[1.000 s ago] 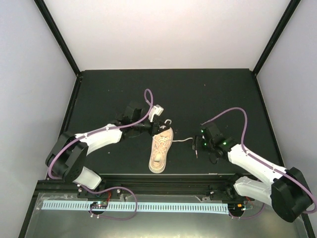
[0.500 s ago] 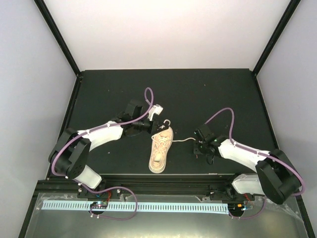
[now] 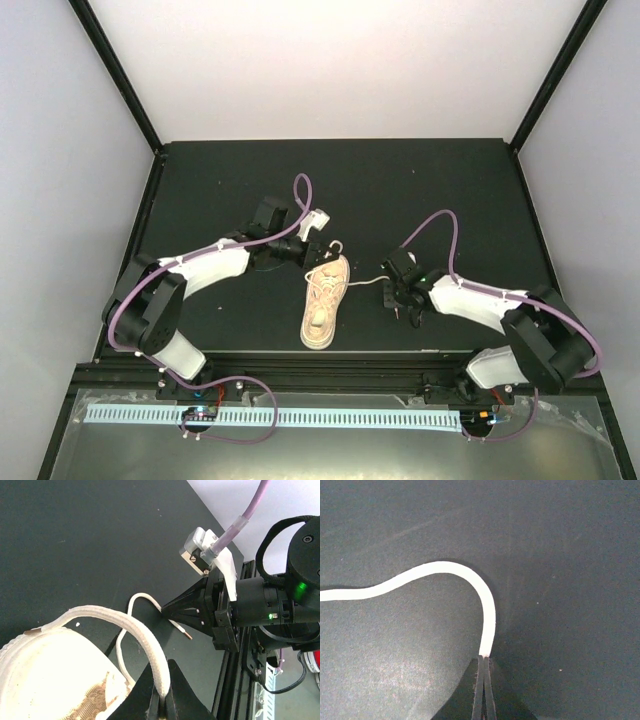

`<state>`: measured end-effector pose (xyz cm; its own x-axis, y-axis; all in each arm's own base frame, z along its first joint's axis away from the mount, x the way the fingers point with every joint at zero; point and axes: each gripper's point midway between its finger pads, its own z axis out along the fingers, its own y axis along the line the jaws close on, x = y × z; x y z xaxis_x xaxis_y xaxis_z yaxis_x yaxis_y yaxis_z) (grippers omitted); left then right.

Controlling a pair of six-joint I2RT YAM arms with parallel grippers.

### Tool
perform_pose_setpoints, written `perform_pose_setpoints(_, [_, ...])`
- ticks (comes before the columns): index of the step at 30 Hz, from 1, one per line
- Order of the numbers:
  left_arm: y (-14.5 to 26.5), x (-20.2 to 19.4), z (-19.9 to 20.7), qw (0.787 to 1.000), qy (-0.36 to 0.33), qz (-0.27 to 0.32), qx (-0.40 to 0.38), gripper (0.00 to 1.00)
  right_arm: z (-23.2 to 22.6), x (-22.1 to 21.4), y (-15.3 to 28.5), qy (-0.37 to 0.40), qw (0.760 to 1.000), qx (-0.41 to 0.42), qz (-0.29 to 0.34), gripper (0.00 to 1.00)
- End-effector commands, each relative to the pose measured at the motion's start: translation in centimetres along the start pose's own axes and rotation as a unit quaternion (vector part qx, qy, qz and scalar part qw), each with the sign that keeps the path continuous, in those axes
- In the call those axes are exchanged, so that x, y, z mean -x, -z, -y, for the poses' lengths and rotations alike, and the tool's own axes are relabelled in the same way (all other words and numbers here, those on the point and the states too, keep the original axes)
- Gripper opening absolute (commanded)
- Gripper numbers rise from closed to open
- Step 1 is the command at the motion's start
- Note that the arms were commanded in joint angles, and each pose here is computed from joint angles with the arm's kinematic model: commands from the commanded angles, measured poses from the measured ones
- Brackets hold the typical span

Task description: Tie the shoes

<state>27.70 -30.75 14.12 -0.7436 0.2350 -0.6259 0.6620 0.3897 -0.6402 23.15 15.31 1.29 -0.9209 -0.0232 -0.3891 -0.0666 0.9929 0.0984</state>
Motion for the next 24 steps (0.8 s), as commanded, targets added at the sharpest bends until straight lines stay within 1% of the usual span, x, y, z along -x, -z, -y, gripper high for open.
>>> perform_pose_setpoints(1, [0.2, 1.2, 1.2, 0.999, -0.036, 0.004, -0.030, 0.02, -0.2, 0.2, 1.0, 0.004, 1.000, 0.006, 0.012, 0.02])
perform_pose_setpoints(5, [-0.3, 1.0, 1.7, 0.997, -0.049, -0.001, -0.065, 0.05, -2.5, 3.0, 5.3, 0.004, 0.994, 0.081, 0.077, 0.01])
perform_pose_setpoints(8, [-0.7, 1.1, 2.2, 0.994, -0.056, -0.001, -0.098, 0.08, -4.8, 5.1, 9.1, 0.017, 0.981, 0.152, 0.123, 0.02])
perform_pose_setpoints(11, [-1.3, 1.0, 2.0, 0.992, -0.053, -0.007, -0.113, 0.08, -6.6, 6.5, 12.2, 0.032, 0.967, 0.203, 0.148, 0.02])
perform_pose_setpoints(14, [-1.6, 1.0, 2.1, 0.991, -0.049, -0.013, -0.127, 0.09, -7.6, 7.6, 13.8, 0.039, 0.961, 0.223, 0.161, 0.02])
perform_pose_setpoints(17, [-1.7, 0.9, 2.2, 0.989, -0.053, -0.015, -0.136, 0.13, -8.4, 8.3, 14.9, 0.044, 0.955, 0.240, 0.168, 0.01])
perform_pose_setpoints(24, [-1.8, 0.7, 2.6, 0.987, -0.065, -0.016, -0.148, 0.25, -9.1, 9.6, 16.3, 0.048, 0.950, 0.249, 0.184, 0.02])
